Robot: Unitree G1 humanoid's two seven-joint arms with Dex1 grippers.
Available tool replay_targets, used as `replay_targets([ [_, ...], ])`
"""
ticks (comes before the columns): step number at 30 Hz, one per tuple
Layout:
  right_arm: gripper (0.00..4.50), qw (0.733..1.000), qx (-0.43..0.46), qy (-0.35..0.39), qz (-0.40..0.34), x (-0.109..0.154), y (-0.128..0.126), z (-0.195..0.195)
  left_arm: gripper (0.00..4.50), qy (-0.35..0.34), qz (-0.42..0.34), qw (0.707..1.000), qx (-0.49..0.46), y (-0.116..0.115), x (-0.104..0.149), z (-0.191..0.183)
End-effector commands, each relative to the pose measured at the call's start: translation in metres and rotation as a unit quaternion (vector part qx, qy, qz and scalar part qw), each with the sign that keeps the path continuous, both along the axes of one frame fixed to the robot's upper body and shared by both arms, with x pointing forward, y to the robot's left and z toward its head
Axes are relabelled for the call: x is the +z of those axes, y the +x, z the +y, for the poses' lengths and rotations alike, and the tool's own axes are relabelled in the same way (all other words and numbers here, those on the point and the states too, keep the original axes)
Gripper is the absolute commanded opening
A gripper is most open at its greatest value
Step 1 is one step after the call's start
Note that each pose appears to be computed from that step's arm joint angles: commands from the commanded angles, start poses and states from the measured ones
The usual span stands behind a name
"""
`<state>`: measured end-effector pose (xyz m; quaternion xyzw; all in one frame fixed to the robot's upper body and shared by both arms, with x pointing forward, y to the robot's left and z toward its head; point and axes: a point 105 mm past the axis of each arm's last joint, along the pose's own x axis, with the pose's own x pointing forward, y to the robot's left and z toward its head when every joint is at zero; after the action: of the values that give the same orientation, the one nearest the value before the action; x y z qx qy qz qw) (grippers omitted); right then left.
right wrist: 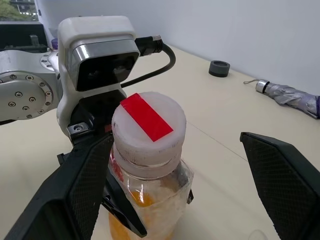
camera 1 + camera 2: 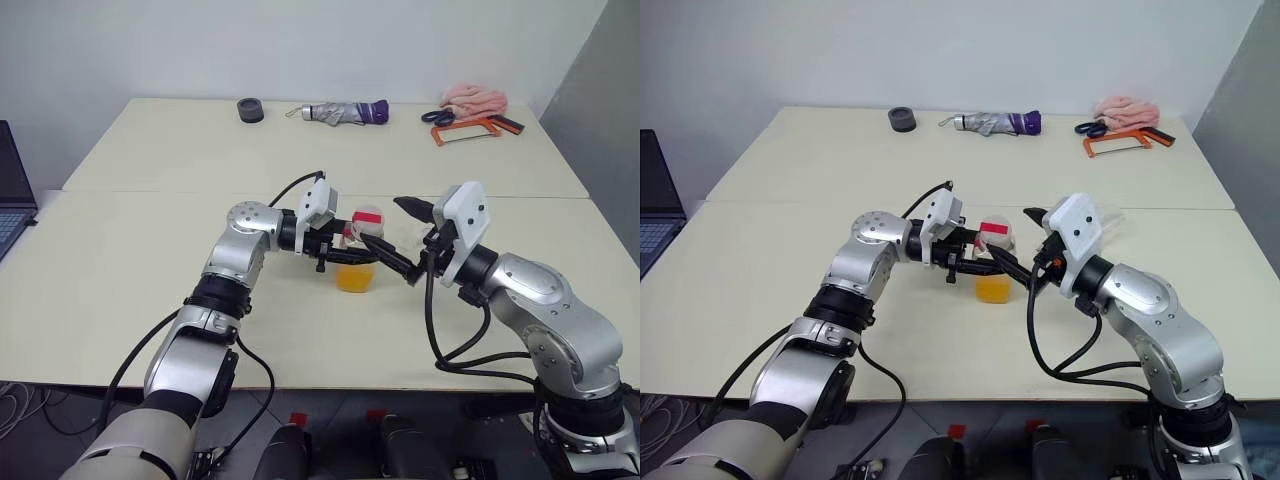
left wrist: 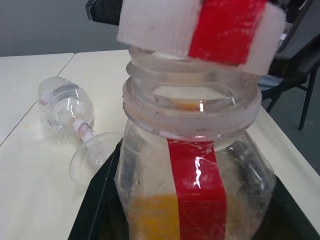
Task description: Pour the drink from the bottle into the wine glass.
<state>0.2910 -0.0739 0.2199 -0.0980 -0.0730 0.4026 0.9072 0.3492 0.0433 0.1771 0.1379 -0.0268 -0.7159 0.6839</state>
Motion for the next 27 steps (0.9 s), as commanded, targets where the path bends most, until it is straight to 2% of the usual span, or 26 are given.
replay_targets([
  [1, 4.3, 0.999, 0.031, 0.007, -0.017, 0.011, -0.015, 0.004, 1.79, -0.013, -0.032, 0.999, -0.005, 0.0, 0.017, 0.0],
  [7, 4.3, 0.999, 0.044, 0.023, 0.001, 0.01, -0.018, 0.006, 1.79, -0.015, -0.031, 0.999, -0.004, 0.0, 0.017, -0.001],
  [15, 4.3, 0.998, 0.039, 0.045, 0.03, 0.013, -0.006, 0.004, 1.79, -0.015, -0.031, 0.999, -0.004, 0.0, 0.016, -0.001],
  [25, 4.3, 0.996, 0.06, 0.052, 0.033, 0.017, 0.0, 0.015, 1.79, -0.015, -0.032, 0.999, -0.002, 0.0, 0.015, 0.0],
  [27, 3.93, 0.996, 0.061, 0.048, 0.032, 0.016, 0.0, 0.016, 1.79, -0.015, -0.032, 0.999, -0.002, 0.0, 0.015, 0.0],
])
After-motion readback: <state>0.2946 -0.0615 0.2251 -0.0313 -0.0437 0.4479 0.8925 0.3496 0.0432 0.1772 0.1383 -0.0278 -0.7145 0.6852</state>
